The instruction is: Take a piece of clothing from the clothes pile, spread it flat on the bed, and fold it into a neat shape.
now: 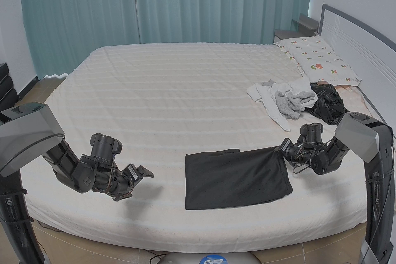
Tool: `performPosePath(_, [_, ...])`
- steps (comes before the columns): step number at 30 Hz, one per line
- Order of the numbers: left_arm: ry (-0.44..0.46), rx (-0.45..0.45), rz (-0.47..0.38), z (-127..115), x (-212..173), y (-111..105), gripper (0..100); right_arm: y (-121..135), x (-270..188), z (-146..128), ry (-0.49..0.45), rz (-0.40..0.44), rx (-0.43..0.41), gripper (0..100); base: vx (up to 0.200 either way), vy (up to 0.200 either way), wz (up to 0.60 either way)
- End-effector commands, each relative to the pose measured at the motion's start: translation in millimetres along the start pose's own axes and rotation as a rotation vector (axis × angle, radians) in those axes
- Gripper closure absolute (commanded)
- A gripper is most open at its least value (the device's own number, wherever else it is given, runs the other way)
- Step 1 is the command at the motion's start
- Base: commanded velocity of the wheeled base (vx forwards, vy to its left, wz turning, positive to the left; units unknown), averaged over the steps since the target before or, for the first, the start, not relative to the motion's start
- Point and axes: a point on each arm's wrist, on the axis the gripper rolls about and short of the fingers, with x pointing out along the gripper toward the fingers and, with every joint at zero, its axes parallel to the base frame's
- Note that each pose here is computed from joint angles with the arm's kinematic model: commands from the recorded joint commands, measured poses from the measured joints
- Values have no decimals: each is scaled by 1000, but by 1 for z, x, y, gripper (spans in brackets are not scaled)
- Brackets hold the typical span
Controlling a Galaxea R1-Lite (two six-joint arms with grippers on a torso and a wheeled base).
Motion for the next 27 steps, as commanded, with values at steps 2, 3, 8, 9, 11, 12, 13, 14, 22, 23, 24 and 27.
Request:
performPosePath(2, [1, 0, 3, 0, 1, 1, 0, -2, -1, -4, 13, -12, 8, 100, 0, 0, 0])
performPosePath(3, [1, 0, 3, 0, 1, 1, 0, -2, -1, -4, 12, -13, 8, 0, 0, 0, 0])
performPosePath(8, [-2, -4, -4, 1, 1, -1, 0, 4, -13, 2, -2, -3, 6, 0, 0, 0, 0])
performPosePath(9, [-2, -4, -4, 1, 1, -1, 0, 4, -13, 2, -2, -3, 6, 0, 0, 0, 0])
performPosePath(11, [0, -1, -1, 1, 1, -1, 0, 7, -27, 10, -21, -5, 10, 0, 0, 0, 0])
performPosePath(12, [0, -1, -1, 1, 1, -1, 0, 7, -27, 10, -21, -5, 10, 0, 0, 0, 0])
performPosePath(13, [2, 3, -1, 0, 2, -1, 0, 11, -40, 11, -20, -5, 9, 0, 0, 0, 0])
performPosePath(14, [1, 3, -2, 0, 2, -2, 0, 11, -46, 12, -23, -8, 14, 0, 0, 0, 0])
performPosePath(22, [3, 7, -2, -1, 3, -3, 0, 9, -76, 13, -44, -15, 18, 0, 0, -200, 0])
performPosePath(23, [3, 7, -2, -1, 3, -3, 0, 7, -83, 11, -54, -10, 16, 0, 0, -200, 0])
performPosePath(24, [3, 7, -2, -1, 3, -3, 0, 7, -83, 11, -55, -8, 16, 0, 0, -200, 0])
performPosePath(27, [2, 7, -3, -1, 3, -3, 0, 6, -93, 6, -57, -9, 14, 0, 0, -200, 0])
